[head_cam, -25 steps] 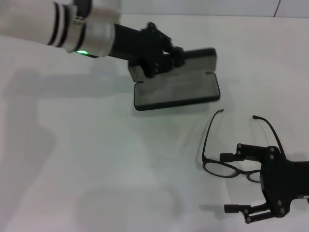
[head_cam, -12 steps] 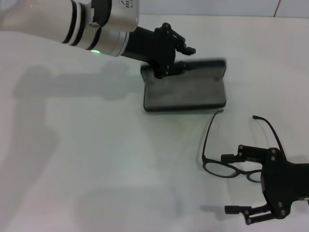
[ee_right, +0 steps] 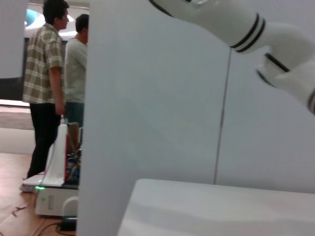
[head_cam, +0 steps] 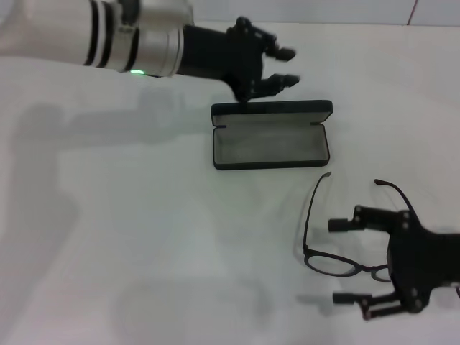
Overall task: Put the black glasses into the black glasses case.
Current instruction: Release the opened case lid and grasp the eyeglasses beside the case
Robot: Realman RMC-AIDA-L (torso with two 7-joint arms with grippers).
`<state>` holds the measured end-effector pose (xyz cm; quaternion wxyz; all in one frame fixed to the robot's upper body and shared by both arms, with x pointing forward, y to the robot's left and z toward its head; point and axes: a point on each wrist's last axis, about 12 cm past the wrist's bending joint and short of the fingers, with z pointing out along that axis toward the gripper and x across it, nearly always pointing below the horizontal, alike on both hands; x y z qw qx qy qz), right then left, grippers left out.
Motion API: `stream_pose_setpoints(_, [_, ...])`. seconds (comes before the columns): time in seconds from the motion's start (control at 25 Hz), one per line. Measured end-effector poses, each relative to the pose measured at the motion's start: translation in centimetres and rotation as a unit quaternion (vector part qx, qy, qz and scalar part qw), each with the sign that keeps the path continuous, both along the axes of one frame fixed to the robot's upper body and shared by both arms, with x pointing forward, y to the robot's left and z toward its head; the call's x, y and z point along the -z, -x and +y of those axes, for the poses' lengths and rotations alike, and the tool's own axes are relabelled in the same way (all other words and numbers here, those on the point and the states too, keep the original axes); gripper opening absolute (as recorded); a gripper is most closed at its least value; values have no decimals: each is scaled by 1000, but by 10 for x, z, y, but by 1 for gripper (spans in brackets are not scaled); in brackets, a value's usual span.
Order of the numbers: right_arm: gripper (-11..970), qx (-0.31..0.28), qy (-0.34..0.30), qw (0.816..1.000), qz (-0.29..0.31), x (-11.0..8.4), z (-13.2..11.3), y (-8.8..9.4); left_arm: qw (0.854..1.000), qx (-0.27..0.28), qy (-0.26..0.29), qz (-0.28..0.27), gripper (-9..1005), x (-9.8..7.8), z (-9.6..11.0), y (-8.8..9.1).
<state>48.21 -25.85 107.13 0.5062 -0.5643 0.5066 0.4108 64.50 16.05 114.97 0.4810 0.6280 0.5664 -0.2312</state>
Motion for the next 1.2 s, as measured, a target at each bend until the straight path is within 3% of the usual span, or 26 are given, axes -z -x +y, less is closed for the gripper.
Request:
stream_pose_setpoints(0.08, [855,13,-4,1000,2,-4,-1,-5,999,0,31,11,344,-2,3,4])
stream_pose_setpoints(0.16, [856,25,-6,1000,9,-15,-5,-13,991,-7,127,35,391,-5,16,16])
stream_pose_setpoints(0.28, [856,30,9,999,20,-32,-9,-23,976,-46,208,55,470,2,31,28])
stream_pose_setpoints(0.32, [855,22,79,996,36,-59,-10,-34,967,-69,236,68,503,9,38,33])
stream_pose_setpoints(0.44, [853,16,168,985,44,-78,-2,-41,945,-120,286,104,600,27,55,47])
stream_pose_setpoints(0.6, [806,11,321,944,74,-101,27,-50,924,-159,330,111,762,44,68,63])
stream_pose_setpoints(0.68, [764,7,382,921,83,-104,40,-51,919,-168,340,110,848,48,71,67])
stream_pose_setpoints(0.92, [739,-3,491,868,75,-95,70,-53,915,-175,345,113,867,50,75,69])
stream_pose_setpoints(1.04, [736,-5,513,857,58,-87,81,-52,915,-177,345,113,876,51,76,70])
stream_pose_setpoints(1.2, [730,-10,515,856,47,-82,88,-50,916,-177,344,109,881,51,75,70])
